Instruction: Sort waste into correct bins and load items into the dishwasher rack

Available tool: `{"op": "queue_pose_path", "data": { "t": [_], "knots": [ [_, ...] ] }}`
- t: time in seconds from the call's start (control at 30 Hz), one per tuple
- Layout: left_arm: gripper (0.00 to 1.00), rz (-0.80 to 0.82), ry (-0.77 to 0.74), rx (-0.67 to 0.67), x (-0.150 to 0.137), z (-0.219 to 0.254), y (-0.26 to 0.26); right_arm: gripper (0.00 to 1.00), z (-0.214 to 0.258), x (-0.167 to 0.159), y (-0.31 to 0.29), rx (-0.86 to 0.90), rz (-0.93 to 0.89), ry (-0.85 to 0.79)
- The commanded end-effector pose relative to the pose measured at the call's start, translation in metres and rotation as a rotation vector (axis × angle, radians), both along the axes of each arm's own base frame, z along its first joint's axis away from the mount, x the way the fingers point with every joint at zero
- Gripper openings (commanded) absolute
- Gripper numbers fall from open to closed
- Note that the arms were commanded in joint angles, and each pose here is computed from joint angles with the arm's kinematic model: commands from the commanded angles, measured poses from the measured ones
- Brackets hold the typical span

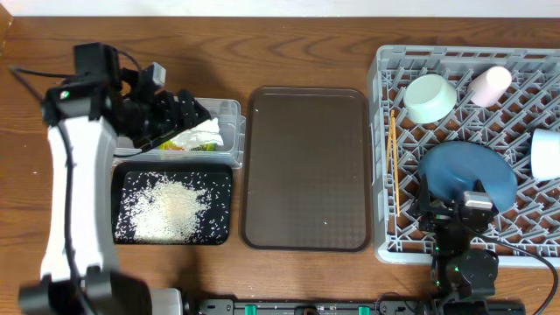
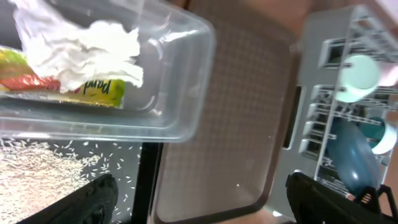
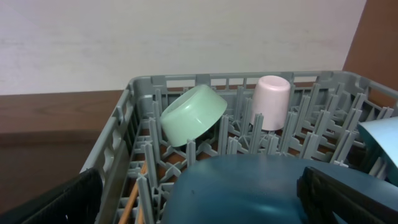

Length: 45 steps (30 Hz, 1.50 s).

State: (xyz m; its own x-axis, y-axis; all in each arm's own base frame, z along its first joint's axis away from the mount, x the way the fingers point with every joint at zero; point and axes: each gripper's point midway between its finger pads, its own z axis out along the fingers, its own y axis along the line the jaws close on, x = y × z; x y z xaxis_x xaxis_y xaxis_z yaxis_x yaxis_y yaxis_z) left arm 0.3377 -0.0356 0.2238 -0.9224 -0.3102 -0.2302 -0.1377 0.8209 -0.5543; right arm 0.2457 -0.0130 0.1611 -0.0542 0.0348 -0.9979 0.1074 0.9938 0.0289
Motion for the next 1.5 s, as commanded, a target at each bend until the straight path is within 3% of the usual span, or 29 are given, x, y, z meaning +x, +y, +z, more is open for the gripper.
{"op": "queue_pose_path", "data": {
  "t": [0.0, 0.47, 0.83, 1.07, 1.27, 1.47],
  "knots": [
    [0.89, 0.011, -0.077, 0.019, -0.012, 0.026, 0.0, 0.99, -0.001, 0.0, 0.003, -0.018, 0.015, 0.003],
    [0.89, 0.012, -0.414, 0.075, -0.078, 0.115, -0.012, 0.99, -0.001, 0.0, 0.003, -0.018, 0.015, 0.003],
    [0.89, 0.012, -0.595, 0.104, -0.129, 0.148, -0.021, 0.99, -0.001, 0.0, 0.003, -0.018, 0.015, 0.003],
    [0.9, 0.012, -0.597, 0.105, -0.155, 0.122, -0.025, 0.99, -0.001, 0.0, 0.003, -0.018, 0.015, 0.003],
    [0.89, 0.012, -0.509, 0.09, -0.172, 0.063, -0.028, 0.99, -0.001, 0.0, 0.003, -0.018, 0.015, 0.003],
    [0.89, 0.021, -0.559, 0.109, -0.173, 0.025, -0.026, 0.99, -0.001, 0.0, 0.003, -0.018, 0.015, 0.003]
  ]
}}
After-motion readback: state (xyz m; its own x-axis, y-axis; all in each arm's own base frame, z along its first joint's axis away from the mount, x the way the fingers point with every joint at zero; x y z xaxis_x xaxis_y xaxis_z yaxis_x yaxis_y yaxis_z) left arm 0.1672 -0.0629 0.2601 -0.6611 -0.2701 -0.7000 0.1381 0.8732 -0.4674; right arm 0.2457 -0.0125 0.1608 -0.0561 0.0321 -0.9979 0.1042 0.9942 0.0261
